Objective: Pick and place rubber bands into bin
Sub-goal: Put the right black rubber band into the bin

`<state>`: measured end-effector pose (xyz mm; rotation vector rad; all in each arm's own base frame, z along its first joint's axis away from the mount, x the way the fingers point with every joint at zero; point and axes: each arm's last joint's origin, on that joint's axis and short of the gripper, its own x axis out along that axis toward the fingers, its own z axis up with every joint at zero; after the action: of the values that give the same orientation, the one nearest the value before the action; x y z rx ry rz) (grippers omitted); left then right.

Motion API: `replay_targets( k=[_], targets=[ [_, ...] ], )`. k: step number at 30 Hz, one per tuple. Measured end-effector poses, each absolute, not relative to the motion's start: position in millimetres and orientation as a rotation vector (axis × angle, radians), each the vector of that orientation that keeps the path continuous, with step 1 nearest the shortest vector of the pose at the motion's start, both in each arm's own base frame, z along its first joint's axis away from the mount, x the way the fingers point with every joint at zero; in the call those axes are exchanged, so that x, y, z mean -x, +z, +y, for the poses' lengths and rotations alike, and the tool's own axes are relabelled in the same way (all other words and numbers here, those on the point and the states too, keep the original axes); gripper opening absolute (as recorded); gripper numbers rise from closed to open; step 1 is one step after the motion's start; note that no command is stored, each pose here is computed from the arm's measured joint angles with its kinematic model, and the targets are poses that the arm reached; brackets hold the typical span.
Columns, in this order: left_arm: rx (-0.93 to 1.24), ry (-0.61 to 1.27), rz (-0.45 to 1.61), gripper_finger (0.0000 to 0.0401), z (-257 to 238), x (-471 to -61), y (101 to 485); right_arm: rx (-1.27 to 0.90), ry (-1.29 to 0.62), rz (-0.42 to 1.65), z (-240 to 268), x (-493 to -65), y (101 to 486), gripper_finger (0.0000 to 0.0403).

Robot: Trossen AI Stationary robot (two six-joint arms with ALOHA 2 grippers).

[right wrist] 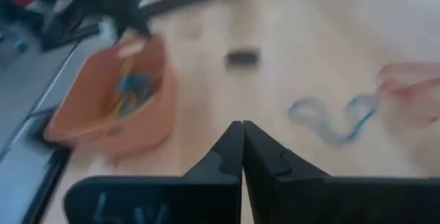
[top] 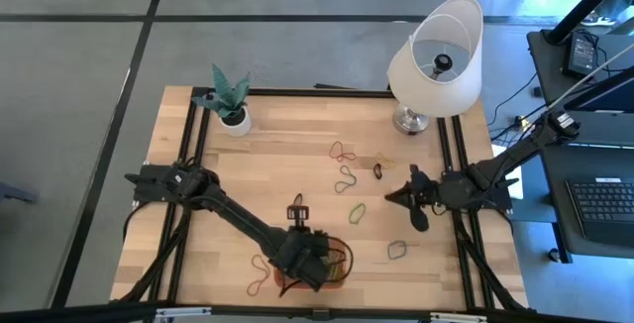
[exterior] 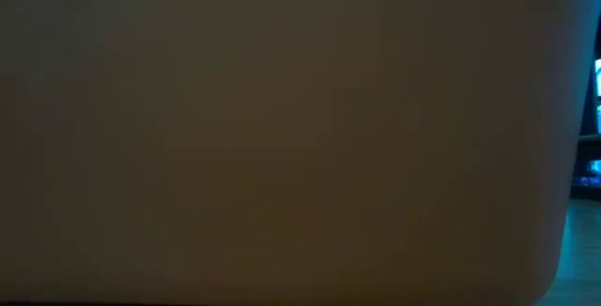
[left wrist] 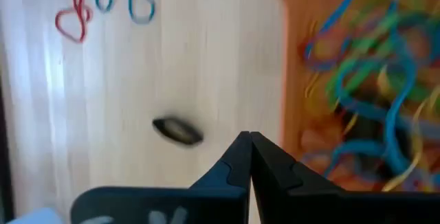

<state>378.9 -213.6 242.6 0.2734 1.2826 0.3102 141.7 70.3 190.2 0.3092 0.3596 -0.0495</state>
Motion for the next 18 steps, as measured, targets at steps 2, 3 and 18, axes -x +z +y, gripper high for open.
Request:
replay_targets(
  k=[2, 3, 18],
  targets=[
    [-0.280, 0.311, 1.287, 0.0002, -208, -369, 243, -0.284, -0.102, 0.320, 66, -146, 197, 0.0008],
    [-0.280, 0.309, 1.281, 0.0002, -206, -361, 244, -0.272, -0.119, 0.307, 64, -148, 201, 0.0008],
    [-0.076, 0.158, 0.912, 0.0002, -119, -222, 245, -0.324, -0.568, 0.616, 31, -223, 222, 0.0083]
  ],
)
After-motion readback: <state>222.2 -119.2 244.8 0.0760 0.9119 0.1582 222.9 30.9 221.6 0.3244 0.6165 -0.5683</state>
